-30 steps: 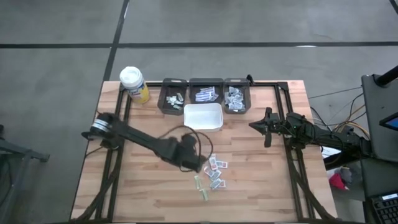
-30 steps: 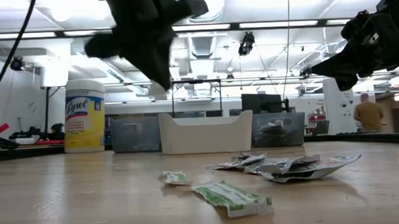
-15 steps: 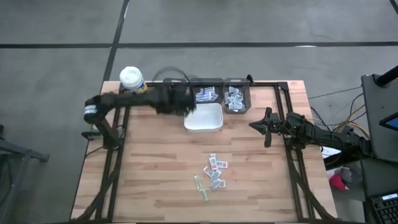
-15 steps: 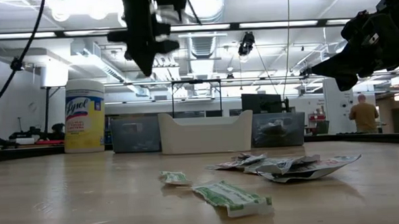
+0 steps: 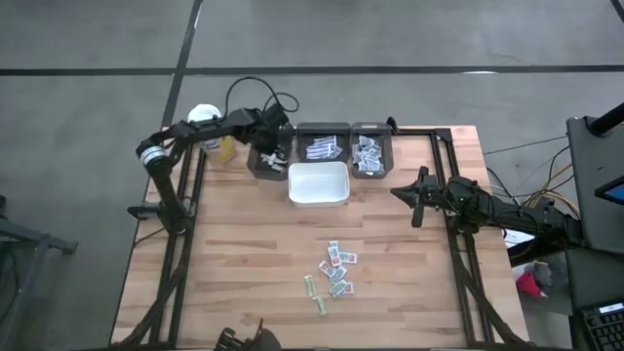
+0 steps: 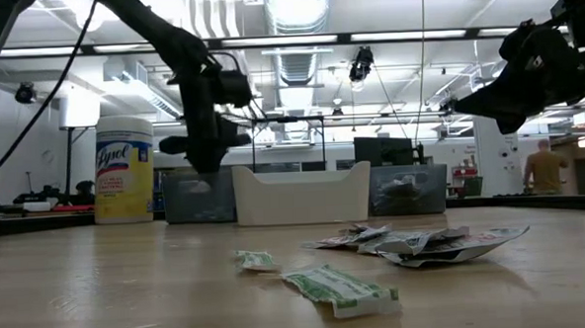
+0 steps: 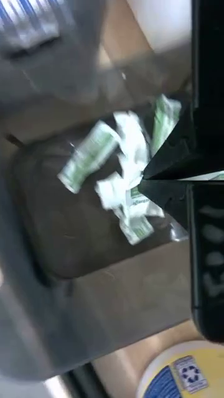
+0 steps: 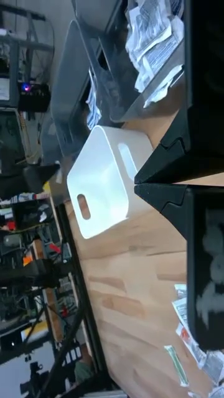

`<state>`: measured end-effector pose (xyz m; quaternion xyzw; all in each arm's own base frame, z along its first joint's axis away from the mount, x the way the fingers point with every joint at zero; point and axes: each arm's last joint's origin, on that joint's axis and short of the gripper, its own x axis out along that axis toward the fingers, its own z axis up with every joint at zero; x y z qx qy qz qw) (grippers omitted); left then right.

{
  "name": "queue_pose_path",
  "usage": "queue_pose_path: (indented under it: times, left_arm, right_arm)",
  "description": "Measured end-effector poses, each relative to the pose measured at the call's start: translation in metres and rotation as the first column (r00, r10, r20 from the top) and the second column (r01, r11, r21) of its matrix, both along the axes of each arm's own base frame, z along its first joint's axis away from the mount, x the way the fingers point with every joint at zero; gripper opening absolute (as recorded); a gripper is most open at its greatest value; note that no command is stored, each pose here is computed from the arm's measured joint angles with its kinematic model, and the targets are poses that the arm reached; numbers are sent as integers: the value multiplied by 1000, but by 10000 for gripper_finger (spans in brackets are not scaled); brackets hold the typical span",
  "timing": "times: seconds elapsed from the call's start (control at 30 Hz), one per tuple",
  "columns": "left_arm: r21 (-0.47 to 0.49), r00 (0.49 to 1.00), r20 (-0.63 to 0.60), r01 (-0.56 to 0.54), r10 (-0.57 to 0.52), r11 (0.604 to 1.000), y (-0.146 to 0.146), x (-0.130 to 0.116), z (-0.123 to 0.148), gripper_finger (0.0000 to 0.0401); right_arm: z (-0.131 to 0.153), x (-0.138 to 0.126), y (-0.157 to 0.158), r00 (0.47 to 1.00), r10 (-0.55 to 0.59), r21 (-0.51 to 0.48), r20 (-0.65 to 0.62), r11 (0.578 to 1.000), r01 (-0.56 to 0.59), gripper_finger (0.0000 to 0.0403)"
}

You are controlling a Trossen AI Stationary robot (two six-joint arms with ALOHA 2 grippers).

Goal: Pick & Place First Aid Supplies
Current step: Put the green bandage pack into the left black bin

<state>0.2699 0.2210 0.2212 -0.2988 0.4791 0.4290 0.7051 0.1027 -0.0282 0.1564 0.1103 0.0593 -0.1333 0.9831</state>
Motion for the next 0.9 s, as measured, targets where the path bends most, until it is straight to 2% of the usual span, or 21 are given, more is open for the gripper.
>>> queue_pose_path:
  times: [0.1, 0.3, 0.43, 0.53, 0.67, 0.9]
  left_arm:
    - [-23, 999, -31, 9, -10, 1000, -2, -3, -11, 15]
    - [-21, 999, -21, 23, -24, 1000, -3, -1, -14, 64]
    - [-36, 998, 49, 49, -48, 998, -4, 3, -2, 88]
    - [-17, 990, 104, 93, -91, 995, -14, 12, 15, 90]
    - [29, 964, 163, 207, -208, 978, -52, 36, 39, 86]
    - [117, 899, 195, 375, -392, 919, -161, 75, 60, 85]
  right_arm:
    - [0, 0, -1, 999, -38, -5, -2, 999, 38, 8]
    - [0, -1, -4, 992, -129, -19, -3, 991, 129, 8]
    - [0, -1, -4, 992, -130, -19, -4, 991, 130, 8]
    - [0, -1, -4, 992, -130, -19, -4, 991, 130, 8]
    - [0, -1, -4, 991, -130, -19, -3, 991, 130, 8]
    - [0, -1, -4, 992, -130, -19, -2, 991, 130, 8]
